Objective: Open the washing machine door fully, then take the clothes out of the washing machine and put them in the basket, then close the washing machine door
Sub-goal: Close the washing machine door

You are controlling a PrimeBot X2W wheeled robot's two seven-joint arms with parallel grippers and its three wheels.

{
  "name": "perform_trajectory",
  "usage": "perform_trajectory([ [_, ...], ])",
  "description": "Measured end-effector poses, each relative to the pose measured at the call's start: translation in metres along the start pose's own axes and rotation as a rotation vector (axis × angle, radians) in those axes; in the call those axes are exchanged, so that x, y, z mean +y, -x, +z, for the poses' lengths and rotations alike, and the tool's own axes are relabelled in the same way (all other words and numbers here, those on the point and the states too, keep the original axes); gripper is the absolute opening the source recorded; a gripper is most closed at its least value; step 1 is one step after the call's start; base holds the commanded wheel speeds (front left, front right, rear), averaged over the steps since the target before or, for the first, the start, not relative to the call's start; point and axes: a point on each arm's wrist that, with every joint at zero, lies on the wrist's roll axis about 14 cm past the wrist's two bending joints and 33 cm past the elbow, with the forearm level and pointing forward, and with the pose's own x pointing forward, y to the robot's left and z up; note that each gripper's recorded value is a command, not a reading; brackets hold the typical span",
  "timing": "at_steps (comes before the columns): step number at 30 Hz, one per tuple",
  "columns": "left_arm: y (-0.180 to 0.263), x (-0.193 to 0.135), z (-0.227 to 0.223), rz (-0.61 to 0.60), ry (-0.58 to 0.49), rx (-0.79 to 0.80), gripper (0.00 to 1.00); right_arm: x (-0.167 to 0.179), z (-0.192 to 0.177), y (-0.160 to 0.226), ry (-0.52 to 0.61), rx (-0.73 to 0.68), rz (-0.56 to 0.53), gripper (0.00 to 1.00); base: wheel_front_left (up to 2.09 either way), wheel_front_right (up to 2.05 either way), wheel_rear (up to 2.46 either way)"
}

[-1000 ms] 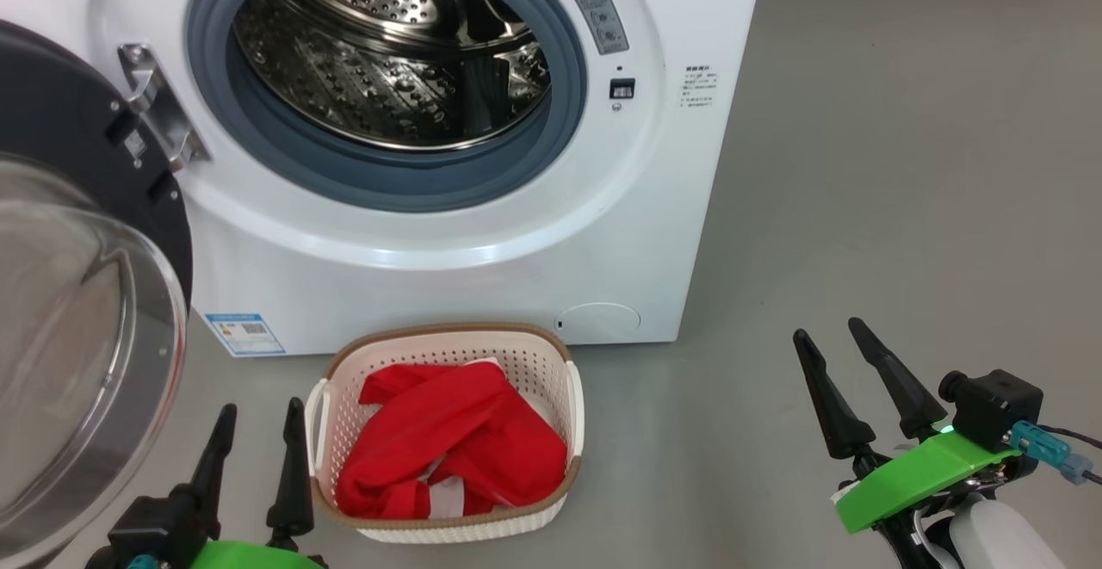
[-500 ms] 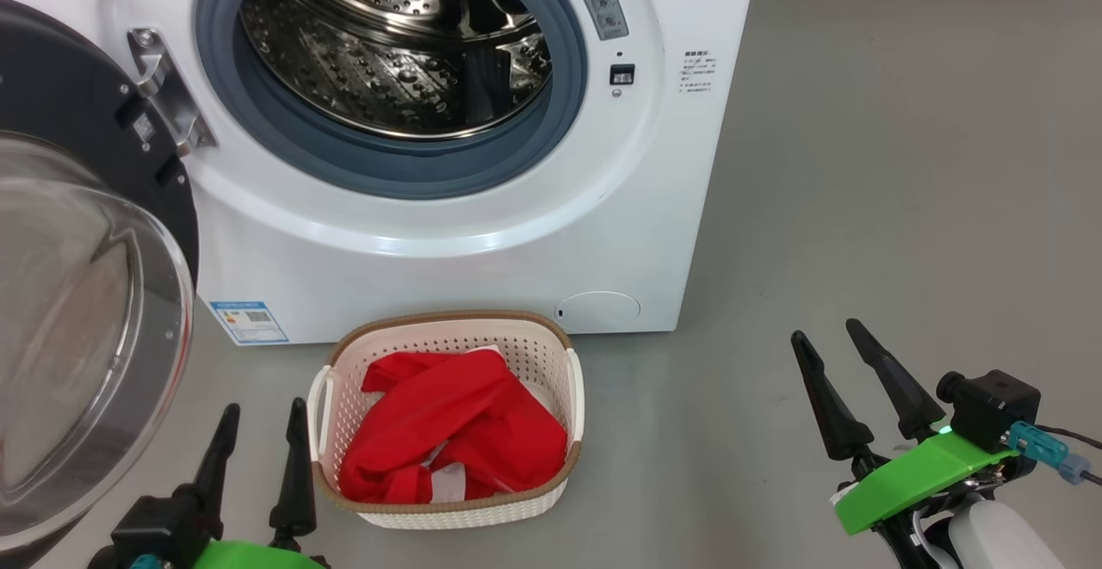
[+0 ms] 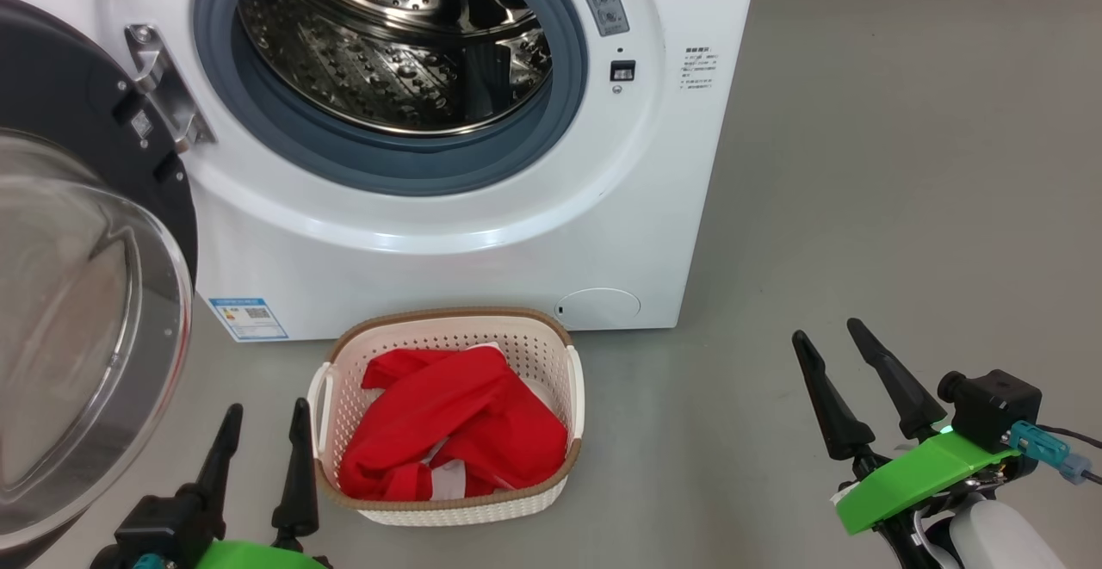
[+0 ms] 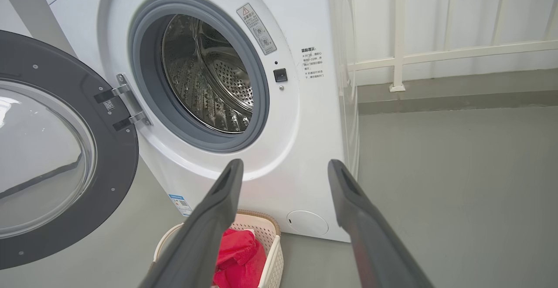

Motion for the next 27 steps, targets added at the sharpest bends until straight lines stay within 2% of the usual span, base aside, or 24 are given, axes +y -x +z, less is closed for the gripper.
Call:
perform_trajectory([
  [15,0.003,0.005,0.002,0.017,-0.003,-0.004,1.0,0.002,0.001,-0.004,0.0,-0.005,0.007,1.0,0.0,0.0,0.0],
  [27,0.017,0.026,0.007,0.085,-0.014,-0.017,1.0,0.023,-0.002,-0.016,-0.007,0.0,0.066,1.0,0.0,0.0,0.0],
])
